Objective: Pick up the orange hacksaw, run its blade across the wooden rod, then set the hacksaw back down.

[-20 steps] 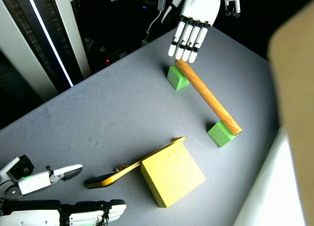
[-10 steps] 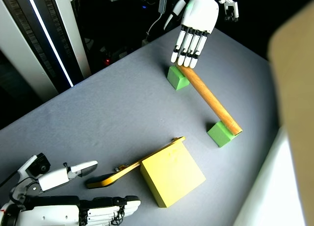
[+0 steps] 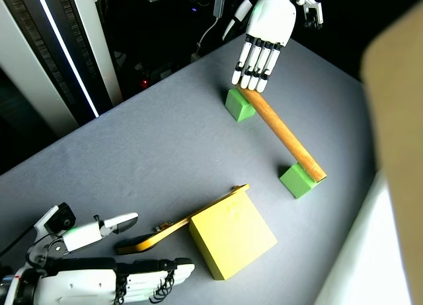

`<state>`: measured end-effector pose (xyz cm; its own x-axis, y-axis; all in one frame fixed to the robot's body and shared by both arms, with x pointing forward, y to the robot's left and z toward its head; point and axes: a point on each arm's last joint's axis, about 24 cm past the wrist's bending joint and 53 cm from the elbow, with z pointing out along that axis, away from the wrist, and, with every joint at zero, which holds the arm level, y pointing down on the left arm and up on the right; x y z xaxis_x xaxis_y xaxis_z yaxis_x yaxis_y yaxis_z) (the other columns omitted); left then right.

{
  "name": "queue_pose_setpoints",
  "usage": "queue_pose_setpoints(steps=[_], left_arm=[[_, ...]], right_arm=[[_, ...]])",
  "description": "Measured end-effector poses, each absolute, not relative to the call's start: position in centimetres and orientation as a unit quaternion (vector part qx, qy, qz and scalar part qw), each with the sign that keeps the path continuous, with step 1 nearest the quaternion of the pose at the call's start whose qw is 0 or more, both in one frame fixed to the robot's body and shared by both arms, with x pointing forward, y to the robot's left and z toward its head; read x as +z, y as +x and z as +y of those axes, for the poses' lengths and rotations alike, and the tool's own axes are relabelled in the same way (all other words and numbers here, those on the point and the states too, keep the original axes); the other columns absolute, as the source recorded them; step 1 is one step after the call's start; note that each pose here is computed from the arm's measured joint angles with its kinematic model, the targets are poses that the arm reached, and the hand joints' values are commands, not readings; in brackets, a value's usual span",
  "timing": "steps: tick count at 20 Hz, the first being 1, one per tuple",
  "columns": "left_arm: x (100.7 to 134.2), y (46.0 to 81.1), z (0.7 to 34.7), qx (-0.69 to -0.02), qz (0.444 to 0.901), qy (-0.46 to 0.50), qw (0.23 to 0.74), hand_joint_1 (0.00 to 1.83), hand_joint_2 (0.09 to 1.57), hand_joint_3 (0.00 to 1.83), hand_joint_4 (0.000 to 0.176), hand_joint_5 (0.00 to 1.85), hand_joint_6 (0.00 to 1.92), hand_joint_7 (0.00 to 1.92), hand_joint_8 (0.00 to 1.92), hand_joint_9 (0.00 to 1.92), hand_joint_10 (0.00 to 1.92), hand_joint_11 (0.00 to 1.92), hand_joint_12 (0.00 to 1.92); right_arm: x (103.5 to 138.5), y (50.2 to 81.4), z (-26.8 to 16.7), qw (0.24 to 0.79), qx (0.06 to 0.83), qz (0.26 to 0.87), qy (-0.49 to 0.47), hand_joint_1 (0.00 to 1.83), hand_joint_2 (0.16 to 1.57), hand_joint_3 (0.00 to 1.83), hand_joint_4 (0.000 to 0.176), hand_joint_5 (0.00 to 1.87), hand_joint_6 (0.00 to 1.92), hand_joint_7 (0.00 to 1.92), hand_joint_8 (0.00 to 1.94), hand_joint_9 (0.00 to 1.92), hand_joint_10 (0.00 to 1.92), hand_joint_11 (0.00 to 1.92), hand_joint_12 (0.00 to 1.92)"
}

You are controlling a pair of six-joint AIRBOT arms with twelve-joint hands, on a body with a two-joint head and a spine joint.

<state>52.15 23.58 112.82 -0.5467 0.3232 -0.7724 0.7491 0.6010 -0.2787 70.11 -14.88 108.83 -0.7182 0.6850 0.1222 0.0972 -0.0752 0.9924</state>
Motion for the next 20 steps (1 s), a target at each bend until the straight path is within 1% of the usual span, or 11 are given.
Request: queue_pose_setpoints(steps=[5, 6, 10, 11, 13, 14, 16, 17, 18, 19, 20], left_arm=[[112.8, 51.9, 23.7, -0.308, 0.824, 0.328, 0.344, 0.03, 1.21, 0.00, 0.000, 0.06, 0.00, 0.07, 0.00, 0.07, 0.00, 0.00, 0.16], [112.8, 51.9, 23.6, -0.309, 0.824, 0.329, 0.343, 0.05, 1.21, 0.00, 0.000, 0.08, 0.00, 0.08, 0.00, 0.09, 0.00, 0.00, 0.21], [112.8, 51.6, 23.3, -0.315, 0.822, 0.330, 0.341, 0.04, 1.21, 0.00, 0.000, 0.06, 0.00, 0.06, 0.00, 0.07, 0.00, 0.00, 0.20], [112.7, 51.5, 23.3, -0.316, 0.822, 0.330, 0.339, 0.04, 1.21, 0.00, 0.000, 0.07, 0.00, 0.07, 0.00, 0.08, 0.00, 0.00, 0.24], [112.6, 51.4, 23.3, -0.315, 0.823, 0.331, 0.337, 0.05, 1.21, 0.00, 0.000, 0.08, 0.00, 0.08, 0.00, 0.08, 0.00, 0.00, 0.24], [112.5, 51.4, 23.4, -0.316, 0.825, 0.328, 0.335, 0.04, 1.21, 0.00, 0.000, 0.07, 0.00, 0.06, 0.00, 0.07, 0.00, 0.00, 0.22], [112.4, 51.2, 23.5, -0.316, 0.827, 0.327, 0.331, 0.03, 1.22, 0.00, 0.000, 0.06, 0.00, 0.05, 0.00, 0.06, 0.00, 0.00, 0.17], [112.4, 51.2, 23.5, -0.316, 0.827, 0.327, 0.331, 0.05, 1.21, 0.00, 0.000, 0.06, 0.00, 0.06, 0.00, 0.07, 0.00, 0.00, 0.19], [112.4, 51.2, 23.5, -0.316, 0.827, 0.327, 0.331, 0.05, 1.21, 0.00, 0.000, 0.05, 0.00, 0.05, 0.00, 0.07, 0.00, 0.00, 0.18], [112.4, 51.2, 23.5, -0.316, 0.827, 0.327, 0.331, 0.04, 1.21, 0.00, 0.000, 0.05, 0.00, 0.06, 0.00, 0.07, 0.00, 0.00, 0.17], [112.4, 51.2, 23.5, -0.316, 0.827, 0.327, 0.331, 0.05, 1.21, 0.00, 0.000, 0.06, 0.00, 0.06, 0.00, 0.08, 0.00, 0.00, 0.17]], right_arm=[[109.0, 70.1, -14.5, 0.220, 0.670, 0.642, 0.301, 1.04, 1.14, 0.00, 0.000, 0.06, 0.00, 0.04, 0.01, 0.07, 0.01, 0.00, 0.44], [109.0, 70.2, -14.5, 0.221, 0.670, 0.642, 0.301, 1.00, 1.15, 0.00, 0.000, 0.04, 0.00, 0.04, 0.00, 0.06, 0.00, 0.00, 0.44], [109.2, 70.3, -13.6, 0.220, 0.675, 0.639, 0.297, 0.98, 1.15, 0.00, 0.000, 0.03, 0.00, 0.02, 0.00, 0.05, 0.00, 0.00, 0.47], [109.2, 70.3, -13.3, 0.220, 0.675, 0.639, 0.295, 0.96, 1.16, 0.00, 0.000, 0.01, 0.00, 0.00, 0.00, 0.03, 0.00, 0.00, 0.40], [109.2, 70.3, -13.2, 0.221, 0.675, 0.639, 0.294, 0.99, 1.16, 0.00, 0.000, 0.03, 0.01, 0.02, 0.01, 0.04, 0.01, 0.00, 0.40], [109.1, 70.3, -13.2, 0.223, 0.673, 0.641, 0.294, 1.01, 1.14, 0.00, 0.000, 0.06, 0.01, 0.05, 0.01, 0.06, 0.01, 0.00, 0.45], [109.1, 70.4, -13.3, 0.224, 0.673, 0.641, 0.295, 1.06, 1.11, 0.00, 0.000, 0.11, 0.01, 0.09, 0.01, 0.12, 0.01, 0.00, 0.72], [109.1, 70.4, -13.3, 0.225, 0.672, 0.640, 0.295, 1.13, 1.11, 0.00, 0.000, 0.17, 0.01, 0.18, 0.01, 0.23, 0.02, 0.00, 0.89], [109.1, 70.5, -13.4, 0.227, 0.671, 0.640, 0.297, 1.19, 1.14, 0.00, 0.000, 0.18, 0.00, 0.21, 0.01, 0.27, 0.02, 0.00, 0.94], [109.0, 70.5, -13.5, 0.228, 0.670, 0.641, 0.297, 1.25, 1.20, 0.01, 0.000, 0.28, 0.02, 0.34, 0.02, 0.40, 0.04, 0.04, 1.13], [108.9, 70.4, -13.4, 0.227, 0.669, 0.642, 0.297, 1.29, 1.20, 0.00, 0.000, 0.37, 0.02, 0.45, 0.02, 0.52, 0.06, 0.13, 1.23]])
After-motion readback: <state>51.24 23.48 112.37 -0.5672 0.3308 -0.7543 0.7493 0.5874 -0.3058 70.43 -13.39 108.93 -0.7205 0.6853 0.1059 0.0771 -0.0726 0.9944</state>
